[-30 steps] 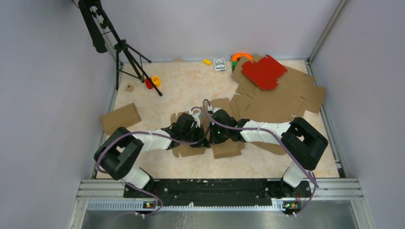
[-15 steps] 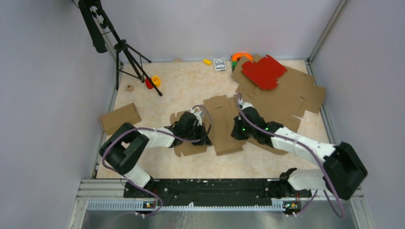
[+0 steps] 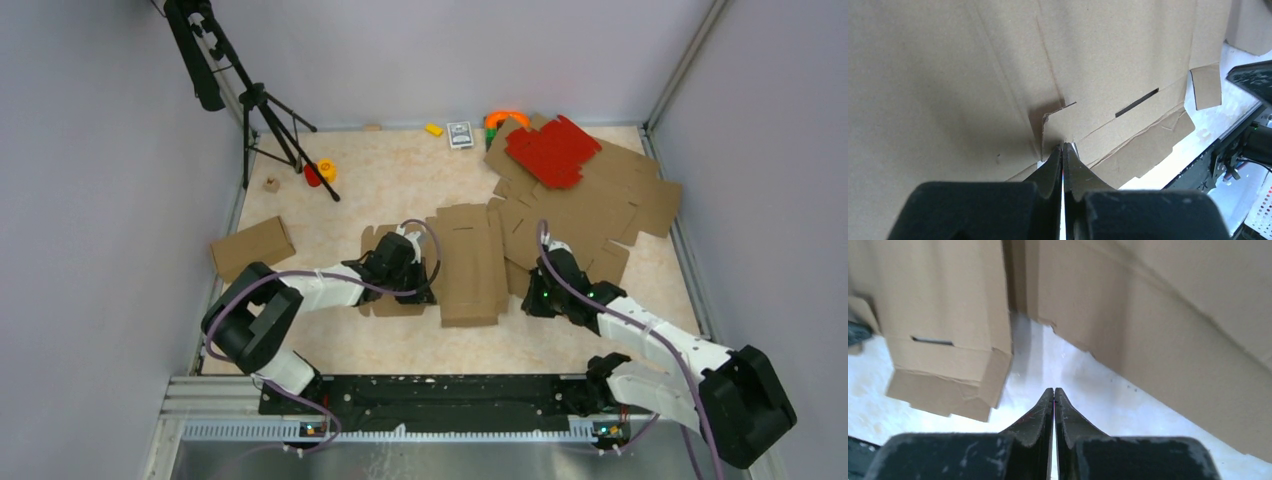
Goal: Fold the paper box
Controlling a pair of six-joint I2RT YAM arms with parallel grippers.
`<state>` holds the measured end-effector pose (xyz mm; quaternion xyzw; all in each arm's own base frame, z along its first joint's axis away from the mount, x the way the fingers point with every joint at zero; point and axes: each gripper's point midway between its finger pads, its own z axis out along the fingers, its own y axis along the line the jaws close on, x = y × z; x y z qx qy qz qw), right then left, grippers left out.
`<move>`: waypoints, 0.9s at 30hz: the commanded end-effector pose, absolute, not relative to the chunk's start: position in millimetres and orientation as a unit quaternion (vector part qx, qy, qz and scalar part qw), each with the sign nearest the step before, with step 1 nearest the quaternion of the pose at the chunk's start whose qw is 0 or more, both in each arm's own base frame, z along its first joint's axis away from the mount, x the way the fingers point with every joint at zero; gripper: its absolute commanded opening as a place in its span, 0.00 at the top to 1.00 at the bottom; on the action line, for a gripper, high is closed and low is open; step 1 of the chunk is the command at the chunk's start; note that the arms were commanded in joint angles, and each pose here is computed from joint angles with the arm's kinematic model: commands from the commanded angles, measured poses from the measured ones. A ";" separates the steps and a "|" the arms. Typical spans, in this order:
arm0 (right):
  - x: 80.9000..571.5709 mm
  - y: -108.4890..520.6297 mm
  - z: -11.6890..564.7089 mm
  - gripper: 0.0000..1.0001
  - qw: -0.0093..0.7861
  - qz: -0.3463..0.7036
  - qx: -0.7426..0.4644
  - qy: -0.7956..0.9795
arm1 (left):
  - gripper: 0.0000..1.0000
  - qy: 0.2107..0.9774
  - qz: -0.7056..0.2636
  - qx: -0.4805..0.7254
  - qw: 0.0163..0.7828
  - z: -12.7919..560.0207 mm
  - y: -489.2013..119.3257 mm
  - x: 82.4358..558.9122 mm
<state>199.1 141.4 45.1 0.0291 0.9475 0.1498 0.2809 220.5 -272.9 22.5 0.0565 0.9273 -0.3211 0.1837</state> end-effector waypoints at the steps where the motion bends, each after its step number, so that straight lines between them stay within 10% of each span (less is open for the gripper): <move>1: 189.3 162.5 34.2 0.99 0.259 0.215 0.025 0.941 | 1.00 0.948 -0.261 0.060 0.170 6.9 -248.6 212.5; 27: 225.9 219.9 77.0 1.00 0.288 0.281 0.017 0.916 | 1.00 0.950 -0.246 0.074 0.175 13.8 -248.5 219.9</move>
